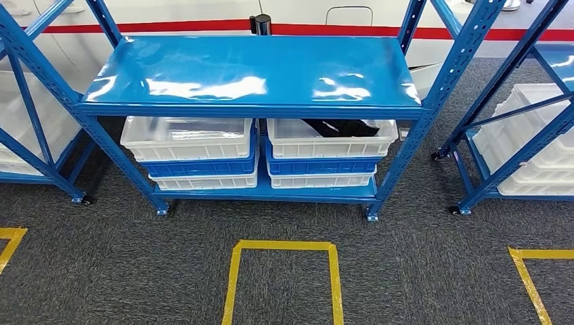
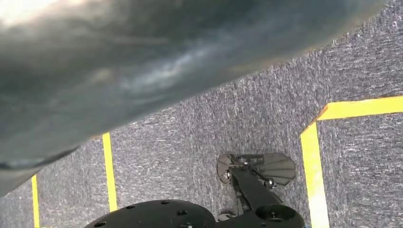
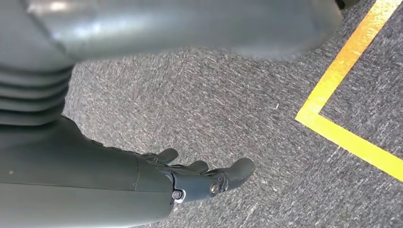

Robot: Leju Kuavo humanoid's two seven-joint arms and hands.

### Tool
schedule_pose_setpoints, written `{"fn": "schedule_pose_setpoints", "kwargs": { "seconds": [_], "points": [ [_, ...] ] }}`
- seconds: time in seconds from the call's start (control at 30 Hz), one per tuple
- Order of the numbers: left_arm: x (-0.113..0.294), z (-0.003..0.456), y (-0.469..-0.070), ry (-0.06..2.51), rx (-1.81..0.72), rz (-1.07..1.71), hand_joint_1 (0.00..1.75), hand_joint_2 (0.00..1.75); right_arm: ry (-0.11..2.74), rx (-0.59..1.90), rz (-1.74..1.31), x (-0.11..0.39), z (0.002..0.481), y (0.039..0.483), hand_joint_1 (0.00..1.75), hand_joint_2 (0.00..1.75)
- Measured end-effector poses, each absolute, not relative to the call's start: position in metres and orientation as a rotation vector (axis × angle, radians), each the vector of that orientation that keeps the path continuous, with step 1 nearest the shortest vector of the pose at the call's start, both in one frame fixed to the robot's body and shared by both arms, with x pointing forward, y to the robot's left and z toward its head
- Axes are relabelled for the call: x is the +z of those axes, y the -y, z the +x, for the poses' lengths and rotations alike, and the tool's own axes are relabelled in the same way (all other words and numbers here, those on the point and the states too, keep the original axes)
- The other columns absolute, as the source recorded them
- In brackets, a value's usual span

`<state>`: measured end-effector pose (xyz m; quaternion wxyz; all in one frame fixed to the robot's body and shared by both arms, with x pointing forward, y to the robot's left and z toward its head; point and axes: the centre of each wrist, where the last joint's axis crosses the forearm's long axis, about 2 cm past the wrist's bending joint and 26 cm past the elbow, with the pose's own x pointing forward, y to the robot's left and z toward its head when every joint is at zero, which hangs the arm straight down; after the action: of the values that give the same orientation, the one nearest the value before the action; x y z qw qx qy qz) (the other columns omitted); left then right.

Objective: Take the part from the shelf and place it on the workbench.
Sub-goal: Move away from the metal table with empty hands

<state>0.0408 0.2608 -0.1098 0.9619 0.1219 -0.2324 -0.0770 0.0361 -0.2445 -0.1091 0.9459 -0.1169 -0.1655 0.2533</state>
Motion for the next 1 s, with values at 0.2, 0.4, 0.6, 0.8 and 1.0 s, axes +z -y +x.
{"fn": "schedule_pose_setpoints", "kwargs": {
  "seconds": [0.2, 0.4, 0.6, 0.8, 1.0],
  "points": [
    [-0.1099, 0.0407, -0.2608, 0.470, -0.154, 0.240, 0.00, 0.00, 0.336, 0.516, -0.236, -0.1091, 0.0361, 0.2445, 0.00, 0.00],
    [-0.1100, 0.0404, -0.2613, 0.468, -0.148, 0.241, 0.00, 0.00, 0.336, 0.516, -0.235, -0.1091, 0.0360, 0.2444, 0.00, 0.00],
    [-0.1100, 0.0404, -0.2613, 0.468, -0.147, 0.242, 0.00, 0.00, 0.336, 0.516, -0.235, -0.1091, 0.0360, 0.2444, 0.00, 0.00],
    [-0.1100, 0.0404, -0.2621, 0.468, -0.147, 0.243, 0.00, 0.00, 0.336, 0.516, -0.234, -0.1090, 0.0360, 0.2438, 0.00, 0.00],
    [-0.1100, 0.0403, -0.2599, 0.470, -0.146, 0.227, 0.00, 0.00, 0.334, 0.523, -0.235, -0.1093, 0.0350, 0.2456, 0.00, 0.00]
  ]
}}
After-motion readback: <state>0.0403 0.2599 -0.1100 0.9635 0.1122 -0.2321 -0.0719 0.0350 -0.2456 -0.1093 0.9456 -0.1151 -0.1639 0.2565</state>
